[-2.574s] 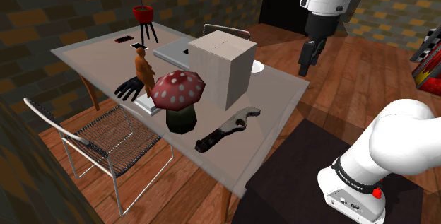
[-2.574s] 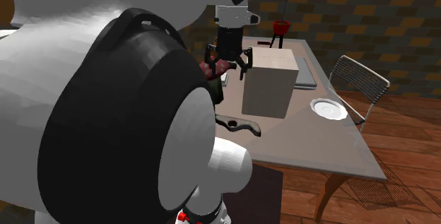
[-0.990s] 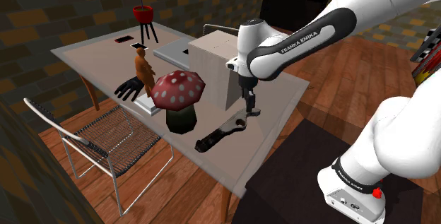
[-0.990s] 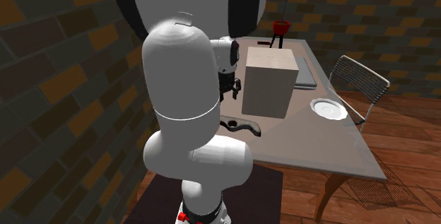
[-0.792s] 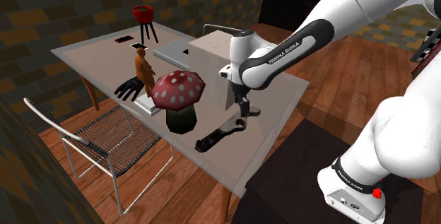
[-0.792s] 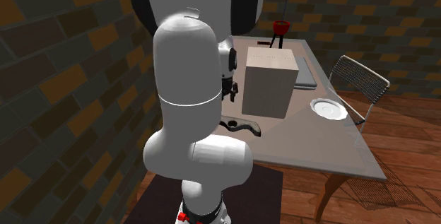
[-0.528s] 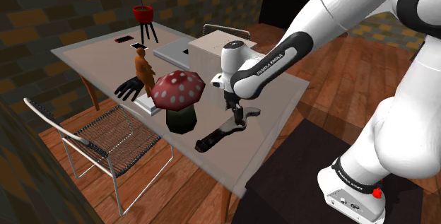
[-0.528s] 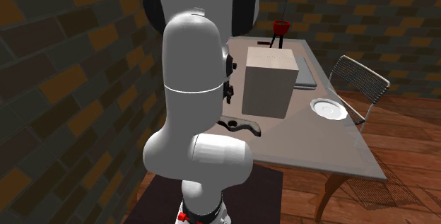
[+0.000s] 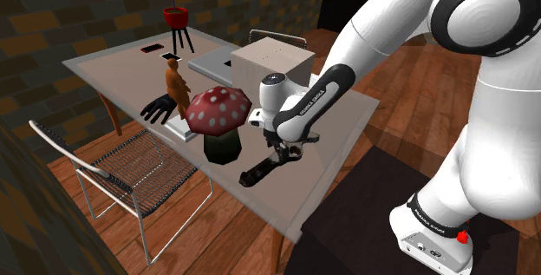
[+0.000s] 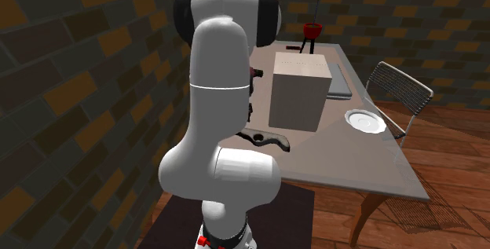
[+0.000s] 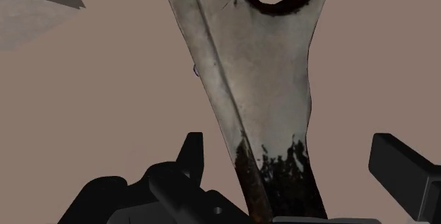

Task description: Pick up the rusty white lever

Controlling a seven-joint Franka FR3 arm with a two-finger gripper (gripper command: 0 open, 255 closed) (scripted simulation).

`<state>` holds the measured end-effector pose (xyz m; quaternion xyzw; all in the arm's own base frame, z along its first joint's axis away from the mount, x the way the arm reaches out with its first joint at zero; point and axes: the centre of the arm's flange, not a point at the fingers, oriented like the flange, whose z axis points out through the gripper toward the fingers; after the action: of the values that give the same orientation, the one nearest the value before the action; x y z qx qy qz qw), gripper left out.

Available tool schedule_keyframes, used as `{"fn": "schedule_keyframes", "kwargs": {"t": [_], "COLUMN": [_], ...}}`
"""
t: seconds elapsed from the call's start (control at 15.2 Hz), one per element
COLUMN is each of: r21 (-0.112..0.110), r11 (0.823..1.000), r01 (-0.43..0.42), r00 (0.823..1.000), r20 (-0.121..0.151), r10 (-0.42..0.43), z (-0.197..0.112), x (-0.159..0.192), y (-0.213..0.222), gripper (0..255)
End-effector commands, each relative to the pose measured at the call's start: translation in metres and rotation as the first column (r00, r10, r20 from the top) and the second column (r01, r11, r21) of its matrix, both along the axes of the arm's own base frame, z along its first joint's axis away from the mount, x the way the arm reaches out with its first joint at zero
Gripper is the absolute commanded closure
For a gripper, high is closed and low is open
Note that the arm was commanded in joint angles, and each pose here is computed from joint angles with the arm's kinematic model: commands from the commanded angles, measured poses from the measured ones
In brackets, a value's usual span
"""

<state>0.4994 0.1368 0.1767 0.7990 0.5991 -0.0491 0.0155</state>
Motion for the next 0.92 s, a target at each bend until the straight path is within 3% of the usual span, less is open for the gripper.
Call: {"fn": "schedule_keyframes", "kwargs": {"t": [0.0,0.26,0.33,0.86], "r21": [0.000,0.000,0.000,0.000], "r11": [1.000,1.000,1.000,1.000], "r01": [-0.001,-0.001,-0.001,-0.001], "r00": [1.000,1.000,1.000,1.000], "r20": [0.000,0.000,0.000,0.000], "r10": [0.001,0.001,0.001,0.001], "z": [-0.0116,-0.0199,-0.0201,-0.0200], "x": [0.0003,0.0003,0.0007,0.0003], "y": [-0.0011,-0.0011,-0.0006,-0.0006], "gripper": [0,0,255,255]}}
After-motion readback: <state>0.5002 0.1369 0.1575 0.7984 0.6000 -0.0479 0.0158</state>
